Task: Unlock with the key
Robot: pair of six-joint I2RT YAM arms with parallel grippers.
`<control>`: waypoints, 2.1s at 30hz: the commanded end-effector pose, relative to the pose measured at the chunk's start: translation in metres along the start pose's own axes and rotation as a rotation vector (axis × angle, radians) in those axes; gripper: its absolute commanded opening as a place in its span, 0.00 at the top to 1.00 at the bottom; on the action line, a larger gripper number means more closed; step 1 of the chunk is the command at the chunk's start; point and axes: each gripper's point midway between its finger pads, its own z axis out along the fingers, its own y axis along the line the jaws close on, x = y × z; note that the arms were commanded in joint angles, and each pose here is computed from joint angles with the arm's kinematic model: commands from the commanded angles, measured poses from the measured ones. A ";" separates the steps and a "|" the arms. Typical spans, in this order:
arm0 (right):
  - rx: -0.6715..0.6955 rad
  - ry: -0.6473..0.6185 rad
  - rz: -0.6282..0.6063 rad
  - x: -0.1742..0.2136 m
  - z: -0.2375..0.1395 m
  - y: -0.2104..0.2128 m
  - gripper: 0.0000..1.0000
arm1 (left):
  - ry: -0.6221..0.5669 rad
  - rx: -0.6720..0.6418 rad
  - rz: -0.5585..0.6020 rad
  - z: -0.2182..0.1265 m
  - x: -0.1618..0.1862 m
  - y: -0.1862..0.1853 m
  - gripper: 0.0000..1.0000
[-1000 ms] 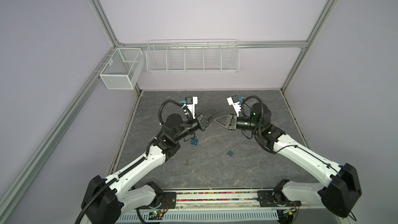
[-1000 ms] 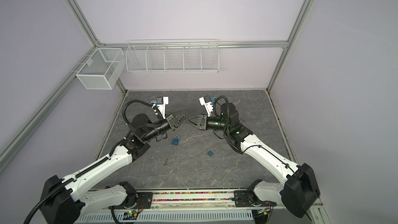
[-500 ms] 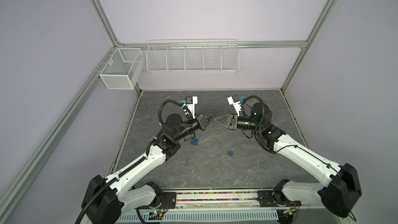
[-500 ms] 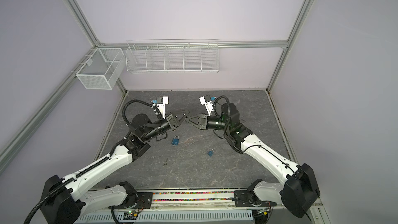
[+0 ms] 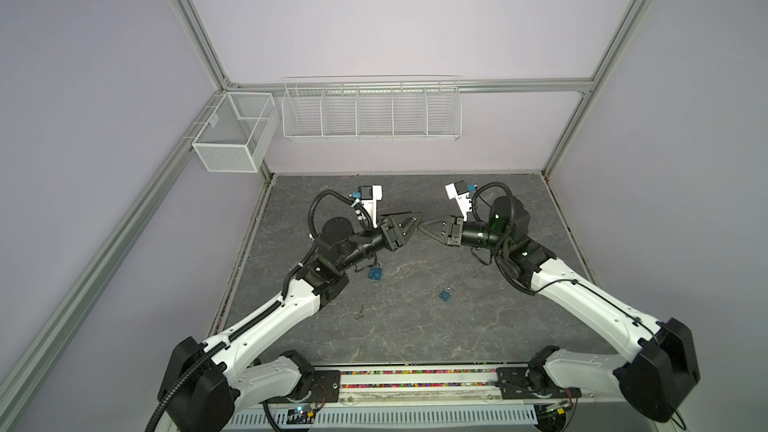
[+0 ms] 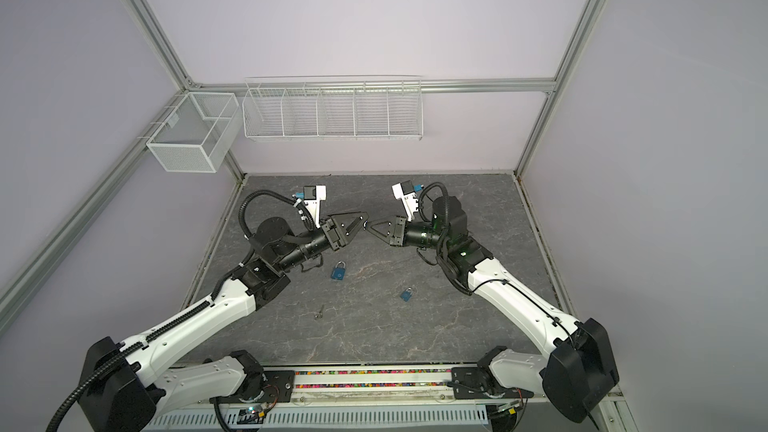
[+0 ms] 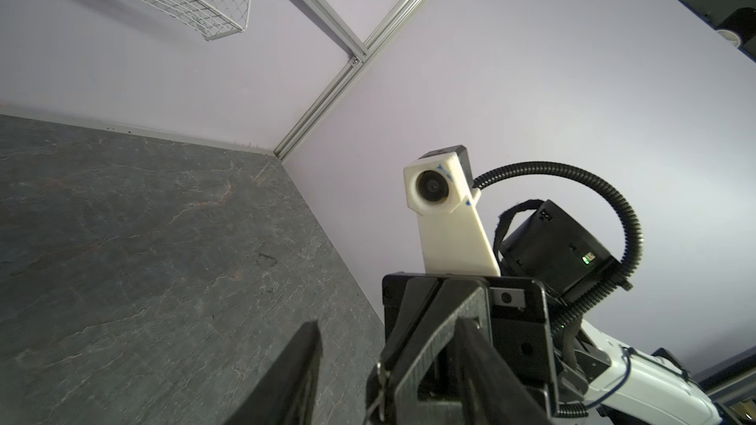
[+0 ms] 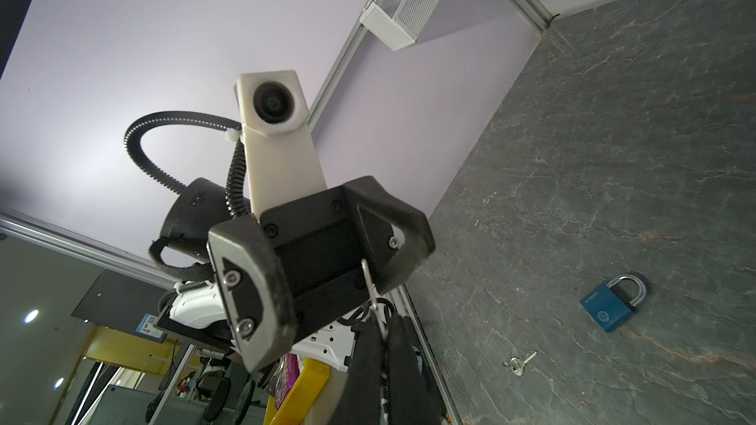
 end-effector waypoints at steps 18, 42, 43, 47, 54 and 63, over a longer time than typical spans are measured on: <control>0.375 0.011 0.105 0.028 -0.084 -0.099 0.94 | 0.218 -0.589 0.049 -0.022 0.068 0.076 0.01; 0.688 -0.151 0.366 0.073 -0.177 -0.178 0.94 | 0.786 -0.818 0.309 0.044 0.241 0.135 0.14; 0.689 -0.157 0.377 0.073 -0.179 -0.179 0.94 | 0.797 -0.823 0.331 0.048 0.245 0.136 0.14; 0.700 -0.175 0.392 0.071 -0.183 -0.181 0.94 | 0.846 -0.831 0.392 0.059 0.261 0.137 0.18; 0.713 -0.180 0.412 0.072 -0.187 -0.185 0.94 | 0.922 -0.875 0.401 0.061 0.285 0.141 0.28; 0.721 -0.168 0.434 0.074 -0.187 -0.190 0.94 | 1.015 -0.963 0.342 0.047 0.309 0.145 0.40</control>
